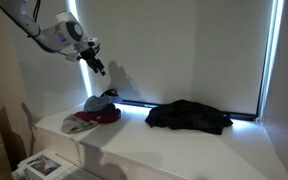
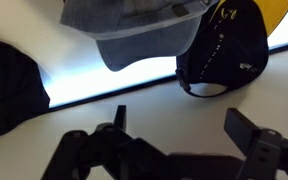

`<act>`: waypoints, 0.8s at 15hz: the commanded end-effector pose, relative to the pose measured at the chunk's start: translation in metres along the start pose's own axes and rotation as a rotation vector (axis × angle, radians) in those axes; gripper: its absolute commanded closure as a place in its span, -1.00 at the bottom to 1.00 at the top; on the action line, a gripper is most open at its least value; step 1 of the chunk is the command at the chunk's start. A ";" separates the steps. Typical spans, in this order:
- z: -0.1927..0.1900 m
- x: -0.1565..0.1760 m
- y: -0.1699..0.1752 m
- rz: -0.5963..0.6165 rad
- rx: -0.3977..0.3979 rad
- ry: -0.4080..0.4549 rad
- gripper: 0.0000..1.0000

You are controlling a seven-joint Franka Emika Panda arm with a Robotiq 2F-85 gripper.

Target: Move the grey cap from to the right end of the windowsill

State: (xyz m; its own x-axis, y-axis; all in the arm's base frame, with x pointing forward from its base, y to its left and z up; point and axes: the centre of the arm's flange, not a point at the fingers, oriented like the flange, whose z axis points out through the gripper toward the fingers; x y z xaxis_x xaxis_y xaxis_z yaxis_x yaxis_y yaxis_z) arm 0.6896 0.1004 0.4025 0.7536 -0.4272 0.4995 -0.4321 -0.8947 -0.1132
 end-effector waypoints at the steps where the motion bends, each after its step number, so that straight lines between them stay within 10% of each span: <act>1: 0.003 -0.012 -0.008 0.019 -0.009 -0.125 -1.00; 9: 0.010 -0.028 -0.006 0.090 -0.065 -0.176 -1.00; 12: 0.033 -0.029 0.023 0.157 -0.262 -0.163 -1.00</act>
State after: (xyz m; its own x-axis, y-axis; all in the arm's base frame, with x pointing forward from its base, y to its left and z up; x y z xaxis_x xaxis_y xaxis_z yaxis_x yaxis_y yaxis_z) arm 0.6749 0.1084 0.3757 0.7672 -0.5400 0.3460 -0.5634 -0.8253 -0.0386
